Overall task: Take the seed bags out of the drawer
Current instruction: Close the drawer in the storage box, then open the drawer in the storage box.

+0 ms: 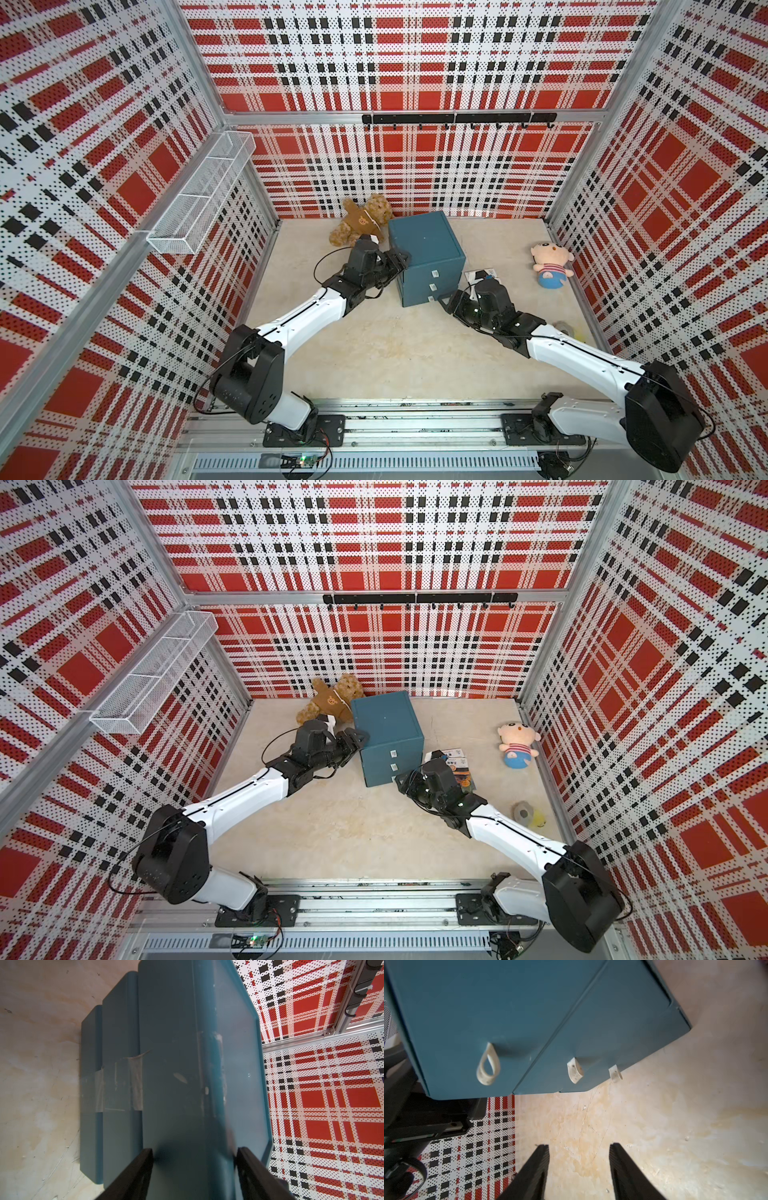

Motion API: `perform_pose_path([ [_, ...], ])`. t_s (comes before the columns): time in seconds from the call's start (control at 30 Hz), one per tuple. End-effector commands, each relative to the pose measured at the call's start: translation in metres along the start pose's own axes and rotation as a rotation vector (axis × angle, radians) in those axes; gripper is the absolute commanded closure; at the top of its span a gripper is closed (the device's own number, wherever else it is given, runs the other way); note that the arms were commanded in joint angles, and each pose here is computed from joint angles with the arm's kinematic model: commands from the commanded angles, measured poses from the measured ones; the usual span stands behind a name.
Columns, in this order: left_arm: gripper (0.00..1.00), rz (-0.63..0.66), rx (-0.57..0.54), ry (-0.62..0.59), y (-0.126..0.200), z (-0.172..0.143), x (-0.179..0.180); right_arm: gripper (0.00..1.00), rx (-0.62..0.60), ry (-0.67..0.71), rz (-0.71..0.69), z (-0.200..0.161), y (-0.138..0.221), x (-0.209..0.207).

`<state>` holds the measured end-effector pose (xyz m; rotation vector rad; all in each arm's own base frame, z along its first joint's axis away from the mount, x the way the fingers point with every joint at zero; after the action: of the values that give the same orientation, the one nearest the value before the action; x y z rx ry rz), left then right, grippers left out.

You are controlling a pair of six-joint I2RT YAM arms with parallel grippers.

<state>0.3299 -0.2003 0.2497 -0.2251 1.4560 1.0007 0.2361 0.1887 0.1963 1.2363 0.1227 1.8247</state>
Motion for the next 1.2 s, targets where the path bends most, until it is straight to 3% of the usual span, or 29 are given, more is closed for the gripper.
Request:
perform_pose_path([
  [0.0,0.32,0.116,0.038,0.003,-0.003,-0.005,0.024,0.46,-0.097,-0.160,0.096,0.003,-0.009,0.007],
  [0.23,0.32,0.112,0.036,0.005,-0.002,-0.005,0.023,0.49,-0.139,-0.372,0.218,-0.006,-0.030,-0.003],
  [0.5,0.32,0.102,0.036,0.004,0.000,-0.004,0.021,0.51,-0.223,-0.395,0.274,-0.004,-0.034,-0.006],
  [1.17,0.32,0.105,0.054,0.006,0.002,-0.002,0.024,0.61,-0.291,-0.456,0.305,-0.004,-0.053,-0.017],
])
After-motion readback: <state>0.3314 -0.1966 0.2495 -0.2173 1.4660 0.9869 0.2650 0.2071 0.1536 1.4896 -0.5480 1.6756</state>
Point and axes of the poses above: each gripper's point midway between its finger pads, its own y axis back along the fingers, its own x axis along the line the jaws close on, z = x × y, the point moved 9 cm from there along y, back along the fingers, and after that the axes turned 13 degrees about y, right-handed, at the moved point
